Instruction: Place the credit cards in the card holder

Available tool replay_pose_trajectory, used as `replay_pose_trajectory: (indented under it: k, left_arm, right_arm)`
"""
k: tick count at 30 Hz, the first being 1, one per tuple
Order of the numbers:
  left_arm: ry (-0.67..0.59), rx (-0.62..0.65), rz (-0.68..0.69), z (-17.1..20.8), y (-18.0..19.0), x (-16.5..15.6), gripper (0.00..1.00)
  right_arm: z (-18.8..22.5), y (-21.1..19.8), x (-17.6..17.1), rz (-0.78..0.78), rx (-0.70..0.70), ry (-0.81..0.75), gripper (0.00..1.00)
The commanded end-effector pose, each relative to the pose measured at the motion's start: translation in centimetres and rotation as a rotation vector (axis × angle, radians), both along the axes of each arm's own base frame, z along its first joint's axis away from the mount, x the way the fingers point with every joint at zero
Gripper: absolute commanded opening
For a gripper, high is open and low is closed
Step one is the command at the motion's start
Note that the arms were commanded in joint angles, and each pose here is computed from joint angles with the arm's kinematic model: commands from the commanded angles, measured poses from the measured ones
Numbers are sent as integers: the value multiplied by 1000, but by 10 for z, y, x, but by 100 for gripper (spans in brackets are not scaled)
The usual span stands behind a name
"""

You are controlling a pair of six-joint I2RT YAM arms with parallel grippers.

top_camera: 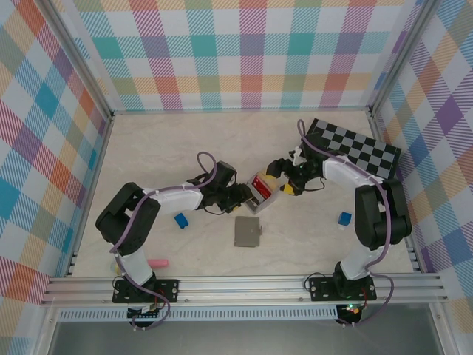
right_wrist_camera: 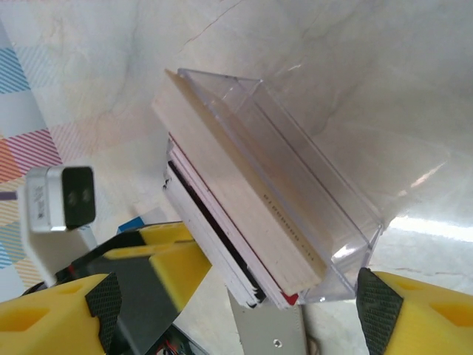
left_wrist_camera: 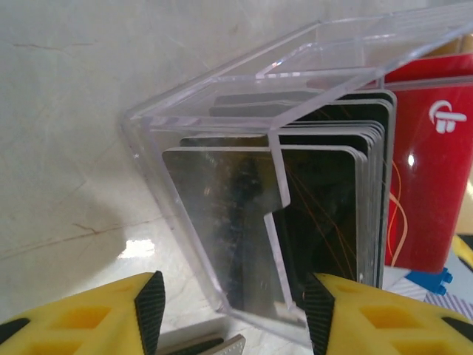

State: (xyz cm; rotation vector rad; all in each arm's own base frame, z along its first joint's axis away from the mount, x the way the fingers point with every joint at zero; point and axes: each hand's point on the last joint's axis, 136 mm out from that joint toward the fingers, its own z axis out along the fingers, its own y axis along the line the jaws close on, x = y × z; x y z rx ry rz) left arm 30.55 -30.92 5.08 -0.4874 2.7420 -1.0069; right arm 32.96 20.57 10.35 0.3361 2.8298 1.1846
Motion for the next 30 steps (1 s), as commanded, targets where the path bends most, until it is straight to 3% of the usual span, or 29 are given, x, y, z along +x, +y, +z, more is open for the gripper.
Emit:
replay_pose_trajectory:
  k: [1,5,10,15,21,30]
  left_arm:
    - [-9,-34,28,6,-4,14,50]
    - [5,-29,42,0,-4,19,43]
    - [26,-6,38,-11,-4,22,37]
    - [40,28,14,-18,-5,23,34]
    - [42,50,5,-19,-3,23,33]
    - [47,55,3,-20,-2,20,32]
  right_arm:
    - [11,6,-6,8,26,-18,85]
    - [5,-6,-6,11,-69,-21,83]
    - [10,-32,5,37,-306,-117,79]
    - [18,-35,17,175,-515,-243,71]
    - [14,-35,29,305,-732,-298,70]
    - [7,-23,36,382,-738,-303,69]
